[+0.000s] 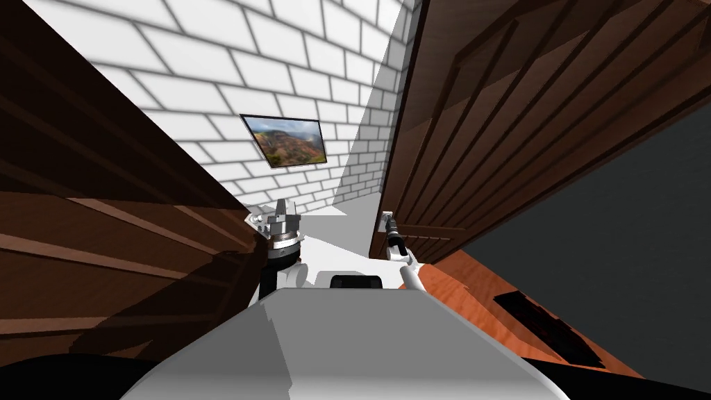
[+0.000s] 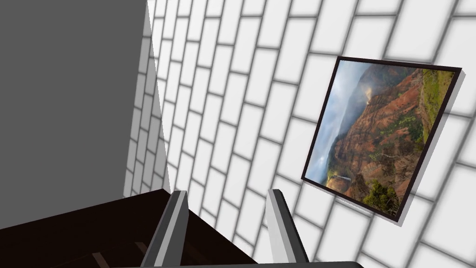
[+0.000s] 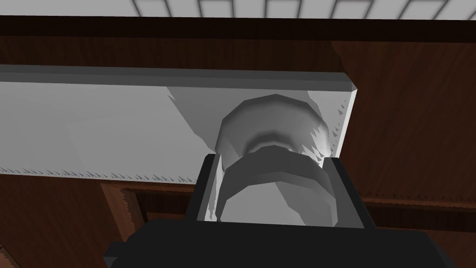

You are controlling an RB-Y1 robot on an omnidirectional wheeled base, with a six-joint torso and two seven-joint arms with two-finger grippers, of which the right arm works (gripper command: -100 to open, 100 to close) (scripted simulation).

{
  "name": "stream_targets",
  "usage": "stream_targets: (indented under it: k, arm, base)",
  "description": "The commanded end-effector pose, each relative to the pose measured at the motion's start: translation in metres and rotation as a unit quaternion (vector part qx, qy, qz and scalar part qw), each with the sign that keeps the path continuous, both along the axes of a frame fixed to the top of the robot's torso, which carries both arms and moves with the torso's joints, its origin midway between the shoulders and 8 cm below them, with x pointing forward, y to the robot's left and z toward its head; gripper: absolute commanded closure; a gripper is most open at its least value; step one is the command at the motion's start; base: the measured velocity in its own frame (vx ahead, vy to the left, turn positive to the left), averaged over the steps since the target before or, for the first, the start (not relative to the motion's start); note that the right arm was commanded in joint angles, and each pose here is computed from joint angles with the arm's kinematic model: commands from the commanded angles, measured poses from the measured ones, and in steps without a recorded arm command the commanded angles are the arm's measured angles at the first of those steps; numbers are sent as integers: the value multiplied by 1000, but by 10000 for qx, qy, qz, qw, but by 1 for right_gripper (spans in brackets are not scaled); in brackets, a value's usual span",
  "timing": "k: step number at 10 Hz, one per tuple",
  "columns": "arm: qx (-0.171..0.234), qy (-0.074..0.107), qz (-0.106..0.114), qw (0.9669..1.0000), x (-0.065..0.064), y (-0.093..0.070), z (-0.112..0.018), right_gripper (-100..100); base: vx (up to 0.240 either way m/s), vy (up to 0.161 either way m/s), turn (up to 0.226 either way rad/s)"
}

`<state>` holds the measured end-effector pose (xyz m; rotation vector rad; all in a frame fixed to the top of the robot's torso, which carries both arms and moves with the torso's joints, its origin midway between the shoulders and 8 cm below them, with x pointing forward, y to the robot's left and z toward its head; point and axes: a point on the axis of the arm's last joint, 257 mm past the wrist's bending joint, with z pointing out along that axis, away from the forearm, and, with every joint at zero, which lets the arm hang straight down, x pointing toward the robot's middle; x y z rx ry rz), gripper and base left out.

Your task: Push the door open

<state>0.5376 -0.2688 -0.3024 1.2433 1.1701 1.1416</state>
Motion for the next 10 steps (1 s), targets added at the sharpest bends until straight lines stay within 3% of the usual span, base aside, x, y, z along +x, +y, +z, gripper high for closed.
stream_targets:
  k: [1, 10]
  arm:
    - [-87, -61, -112, 9999, 1, -17, 7, 100]
    - [-243, -87, -585, 9980, -4, -77, 13, 100]
  base:
    - [196, 85, -47]
    - [172, 53, -48]
